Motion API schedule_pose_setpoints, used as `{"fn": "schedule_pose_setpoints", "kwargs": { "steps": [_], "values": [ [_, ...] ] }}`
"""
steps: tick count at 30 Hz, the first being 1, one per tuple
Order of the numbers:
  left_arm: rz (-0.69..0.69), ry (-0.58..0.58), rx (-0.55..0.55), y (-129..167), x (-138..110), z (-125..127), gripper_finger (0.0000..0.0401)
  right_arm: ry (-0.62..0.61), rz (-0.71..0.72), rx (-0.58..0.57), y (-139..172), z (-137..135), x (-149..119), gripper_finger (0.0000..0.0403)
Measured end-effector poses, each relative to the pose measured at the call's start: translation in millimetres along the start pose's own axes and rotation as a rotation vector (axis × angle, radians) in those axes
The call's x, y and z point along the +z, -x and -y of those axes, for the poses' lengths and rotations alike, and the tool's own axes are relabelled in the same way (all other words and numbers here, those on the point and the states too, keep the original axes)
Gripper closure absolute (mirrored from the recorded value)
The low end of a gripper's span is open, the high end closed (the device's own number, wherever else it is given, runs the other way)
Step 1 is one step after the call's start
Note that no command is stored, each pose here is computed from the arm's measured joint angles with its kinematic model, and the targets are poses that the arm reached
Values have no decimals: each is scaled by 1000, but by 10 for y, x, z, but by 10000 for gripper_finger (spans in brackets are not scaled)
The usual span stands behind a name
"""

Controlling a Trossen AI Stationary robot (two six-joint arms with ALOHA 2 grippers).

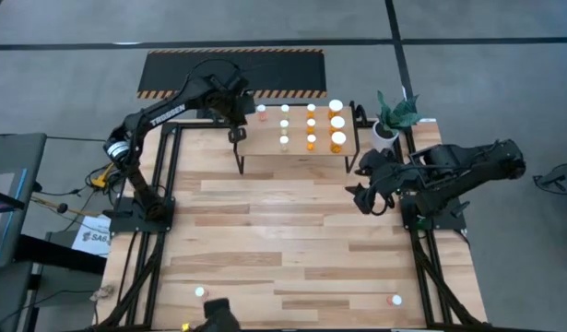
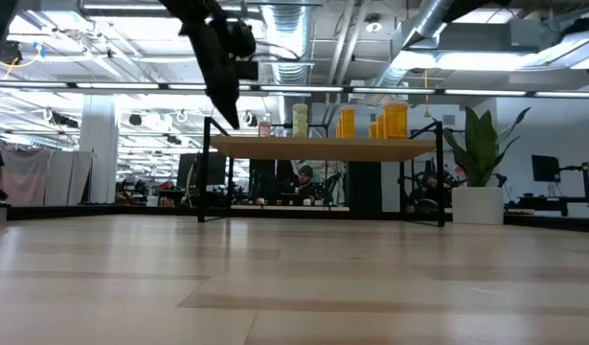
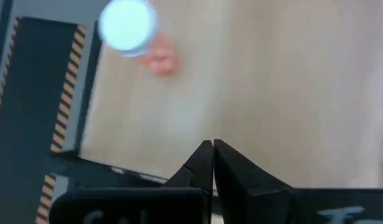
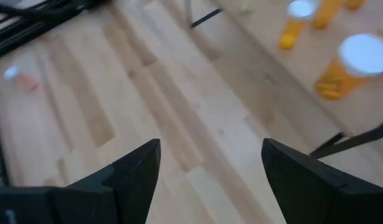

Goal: Pick and place medicine bottles onto shelf by color
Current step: Put the right pink pill bottle on the shelf aligned with the other small pink pill bottle

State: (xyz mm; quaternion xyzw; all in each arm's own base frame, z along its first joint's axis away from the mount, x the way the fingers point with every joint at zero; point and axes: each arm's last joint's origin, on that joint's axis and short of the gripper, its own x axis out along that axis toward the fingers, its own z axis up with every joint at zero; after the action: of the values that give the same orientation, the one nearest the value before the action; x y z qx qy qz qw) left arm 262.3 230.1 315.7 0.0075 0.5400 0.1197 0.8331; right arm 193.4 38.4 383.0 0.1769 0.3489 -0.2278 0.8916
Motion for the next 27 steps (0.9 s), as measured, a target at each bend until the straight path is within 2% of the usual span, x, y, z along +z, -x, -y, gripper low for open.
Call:
{"fn": "schedule_pose_setpoints", "kwargs": {
  "steps": [3,8,15,18,22,27],
  "values": [
    [41,4,-3,269,15,190,401,44,-32,51,22,-46,-38,101],
    [213,18,19,923,-24,578,401,124,-54,102,40,-87,-65,101],
    [356,90,-142,1636,-328,1180,401,129,-63,222,48,-152,-32,101],
    [344,139,-243,1811,-465,1450,401,111,-92,311,62,-198,-29,101],
    [225,170,-382,1954,-677,1823,401,93,-144,402,92,-334,-100,101],
    [120,126,-387,2048,-863,2219,401,57,-183,420,138,-572,-289,101]
  ]
}}
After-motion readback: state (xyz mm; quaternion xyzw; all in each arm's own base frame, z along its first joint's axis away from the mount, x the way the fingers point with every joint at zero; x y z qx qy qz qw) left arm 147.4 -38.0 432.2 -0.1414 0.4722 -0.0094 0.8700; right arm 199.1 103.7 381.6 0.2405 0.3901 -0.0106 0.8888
